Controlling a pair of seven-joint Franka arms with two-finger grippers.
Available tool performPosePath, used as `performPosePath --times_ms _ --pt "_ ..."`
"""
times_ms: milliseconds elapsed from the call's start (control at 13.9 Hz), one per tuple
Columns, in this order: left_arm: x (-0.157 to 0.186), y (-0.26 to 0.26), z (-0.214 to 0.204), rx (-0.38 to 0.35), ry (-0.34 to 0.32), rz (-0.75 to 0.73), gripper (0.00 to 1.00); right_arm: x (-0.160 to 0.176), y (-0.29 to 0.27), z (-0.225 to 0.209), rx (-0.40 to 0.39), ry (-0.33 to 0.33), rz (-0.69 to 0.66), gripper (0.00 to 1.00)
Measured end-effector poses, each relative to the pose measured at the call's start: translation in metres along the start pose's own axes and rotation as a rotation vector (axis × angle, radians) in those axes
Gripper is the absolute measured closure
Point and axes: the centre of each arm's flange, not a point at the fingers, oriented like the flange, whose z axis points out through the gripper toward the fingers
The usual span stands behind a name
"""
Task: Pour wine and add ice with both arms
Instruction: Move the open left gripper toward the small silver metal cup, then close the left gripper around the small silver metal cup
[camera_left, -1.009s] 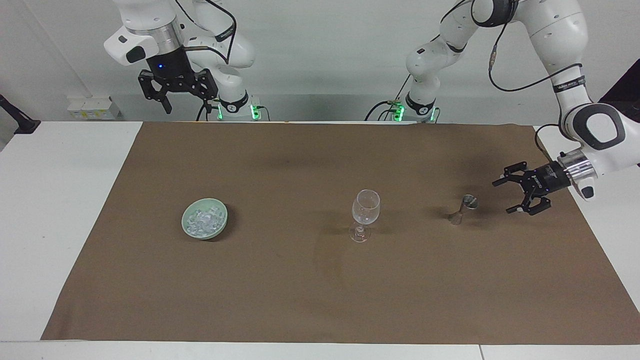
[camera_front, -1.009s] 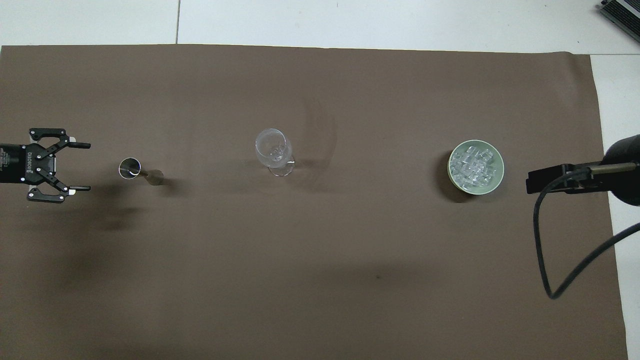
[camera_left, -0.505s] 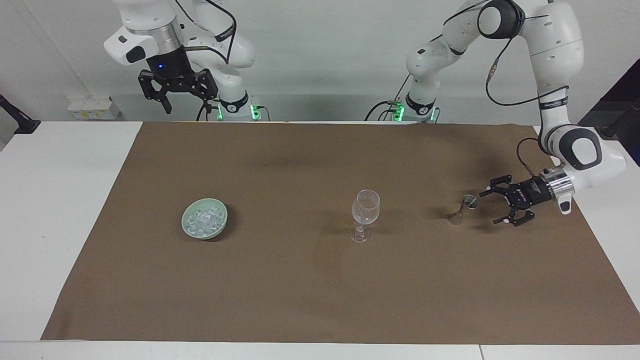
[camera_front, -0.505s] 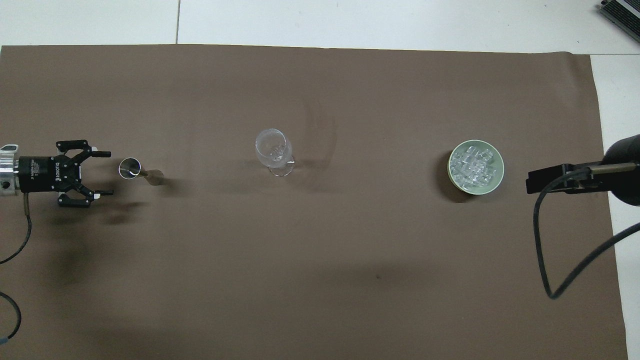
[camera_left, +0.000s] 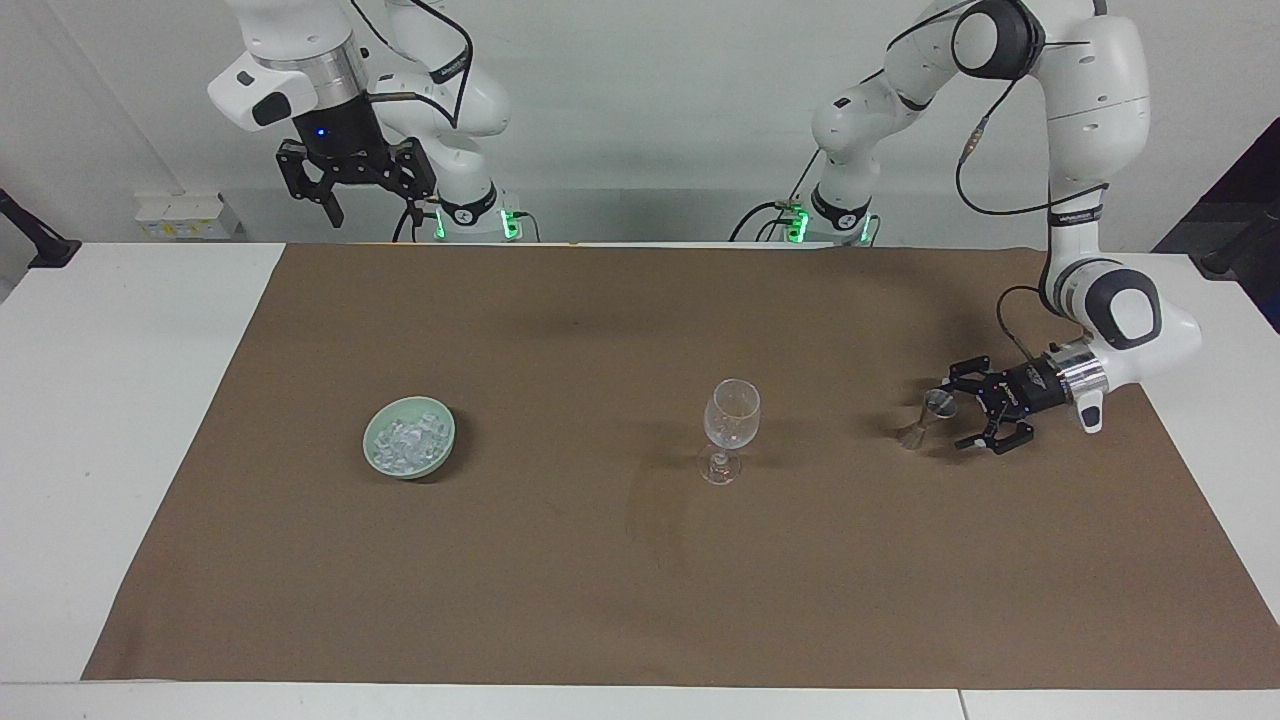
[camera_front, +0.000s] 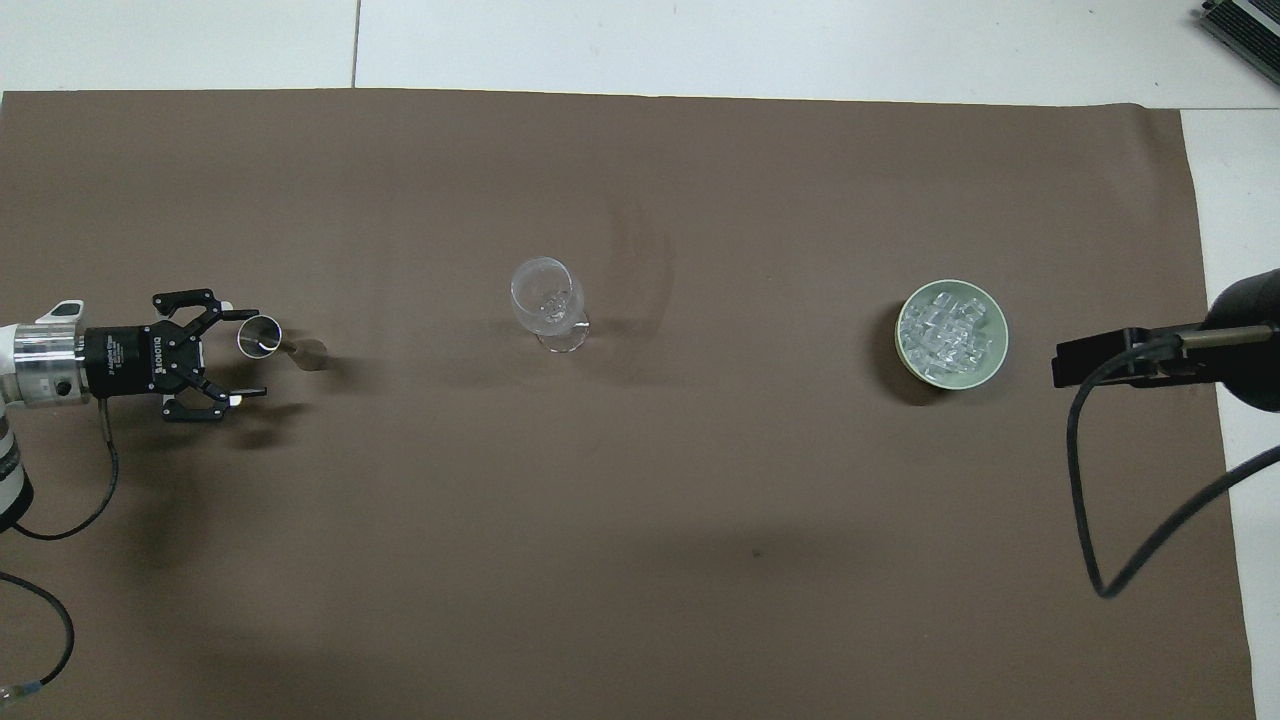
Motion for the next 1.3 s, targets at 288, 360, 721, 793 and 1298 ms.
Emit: performPosePath --times_ms 288,360,721,793,1298 --pt "-0.004 0.002 0.013 0.001 0.003 0.042 0.00 0.000 0.000 0.000 0.000 0.000 0.000 0.00" --pt "-0.005 0.002 0.015 0.003 0.003 0.049 0.00 0.000 0.000 0.000 0.000 0.000 0.000 0.00" --pt "-0.006 0.000 0.026 -0.013 -0.025 0.040 0.00 0.000 0.000 0.000 0.000 0.000 0.000 0.00" --pt "-0.006 -0.001 0.028 -0.017 -0.027 0.036 0.00 0.000 0.000 0.000 0.000 0.000 0.000 0.00" --pt "-0.004 -0.001 0.028 -0.023 -0.026 0.032 0.04 0.000 0.000 0.000 0.000 0.000 0.000 0.00"
